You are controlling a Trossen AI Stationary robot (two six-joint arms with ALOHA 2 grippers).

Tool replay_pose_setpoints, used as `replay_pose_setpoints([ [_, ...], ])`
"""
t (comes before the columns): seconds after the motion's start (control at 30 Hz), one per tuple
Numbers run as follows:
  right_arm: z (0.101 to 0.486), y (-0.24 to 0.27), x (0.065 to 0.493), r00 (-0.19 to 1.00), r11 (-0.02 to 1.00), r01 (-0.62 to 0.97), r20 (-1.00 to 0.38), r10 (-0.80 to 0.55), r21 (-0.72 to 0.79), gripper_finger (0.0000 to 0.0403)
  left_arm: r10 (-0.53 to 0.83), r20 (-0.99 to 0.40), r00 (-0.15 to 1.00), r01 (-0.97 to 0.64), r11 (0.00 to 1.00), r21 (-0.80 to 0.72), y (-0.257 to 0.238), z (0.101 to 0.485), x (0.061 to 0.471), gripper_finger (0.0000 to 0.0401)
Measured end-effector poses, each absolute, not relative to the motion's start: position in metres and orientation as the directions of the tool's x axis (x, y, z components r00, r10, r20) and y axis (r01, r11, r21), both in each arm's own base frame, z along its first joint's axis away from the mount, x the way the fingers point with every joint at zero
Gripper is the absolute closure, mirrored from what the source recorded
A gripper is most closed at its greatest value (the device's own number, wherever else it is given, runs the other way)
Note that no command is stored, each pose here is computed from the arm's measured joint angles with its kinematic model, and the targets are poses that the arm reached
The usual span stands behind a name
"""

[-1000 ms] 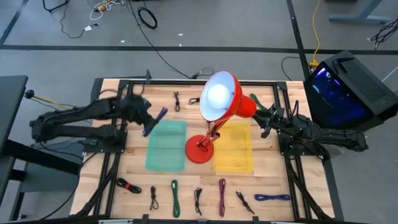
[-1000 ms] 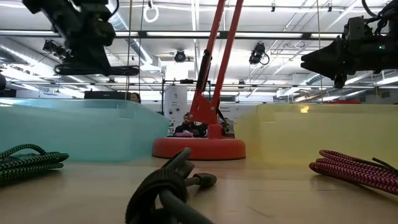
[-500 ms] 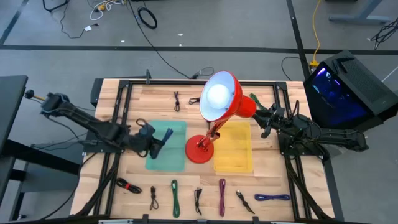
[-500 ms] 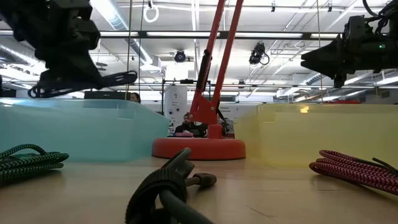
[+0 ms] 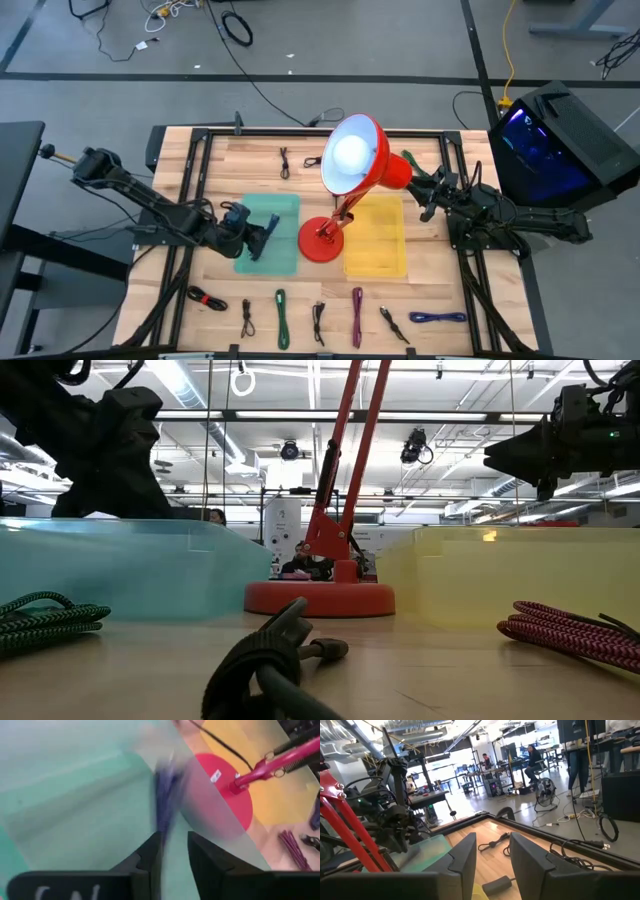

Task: Pick & Place USB Port
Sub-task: Put the top blue patterned charger cable into the blue bin, then put the top left power cord into the yellow bin

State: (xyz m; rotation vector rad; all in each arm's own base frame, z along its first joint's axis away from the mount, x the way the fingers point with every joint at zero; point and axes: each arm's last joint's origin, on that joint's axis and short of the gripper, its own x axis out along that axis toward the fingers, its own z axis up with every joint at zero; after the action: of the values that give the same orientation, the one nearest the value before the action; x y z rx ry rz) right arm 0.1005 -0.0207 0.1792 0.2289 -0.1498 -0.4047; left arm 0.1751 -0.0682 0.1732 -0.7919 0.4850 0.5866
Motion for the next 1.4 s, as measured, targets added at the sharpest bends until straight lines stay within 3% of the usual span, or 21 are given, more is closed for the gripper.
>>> replay_pose_setpoints([
  [0.27, 0.179, -0.021, 0.101, 0.909, 0.898, 0.377, 0.097, -0.406, 0.228, 0.0282, 0.375, -0.55, 0.746, -0.614, 0.708, -0.349, -0.065, 0.178, 0.174, 0.0262],
  [0.47, 0.179, -0.021, 0.101, 0.909, 0.898, 0.376, 0.098, -0.406, 0.228, 0.0282, 0.268, -0.544, 0.795, -0.475, 0.833, -0.284, -0.065, 0.19, 0.169, 0.0263],
  [0.57, 0.18, -0.021, 0.1, 0.907, 0.894, 0.368, 0.112, -0.405, 0.256, 0.0282, 0.319, -0.486, 0.814, -0.48, 0.84, -0.253, -0.061, 0.199, 0.165, 0.0268],
  [0.7, 0.185, -0.019, 0.101, 0.929, 0.913, 0.283, 0.154, -0.338, 0.295, 0.0282, 0.583, -0.384, 0.716, -0.662, 0.742, -0.107, -0.035, 0.209, 0.157, 0.0274],
  [0.77, 0.185, -0.017, 0.103, 0.947, 0.927, 0.227, 0.156, -0.282, 0.298, 0.0282, 0.635, -0.398, 0.662, -0.724, 0.679, -0.121, -0.015, 0.212, 0.155, 0.0275],
  [1.13, 0.184, -0.019, 0.121, 0.949, 0.937, 0.238, 0.144, -0.28, 0.255, 0.0282, 0.579, -0.507, 0.638, -0.768, 0.53, -0.361, 0.102, 0.211, 0.149, 0.0275],
  [1.4, 0.184, -0.021, 0.133, 0.943, 0.945, 0.253, 0.165, -0.288, 0.206, 0.0282, 0.392, -0.623, 0.677, -0.735, 0.397, -0.55, 0.163, 0.175, 0.149, 0.0259],
])
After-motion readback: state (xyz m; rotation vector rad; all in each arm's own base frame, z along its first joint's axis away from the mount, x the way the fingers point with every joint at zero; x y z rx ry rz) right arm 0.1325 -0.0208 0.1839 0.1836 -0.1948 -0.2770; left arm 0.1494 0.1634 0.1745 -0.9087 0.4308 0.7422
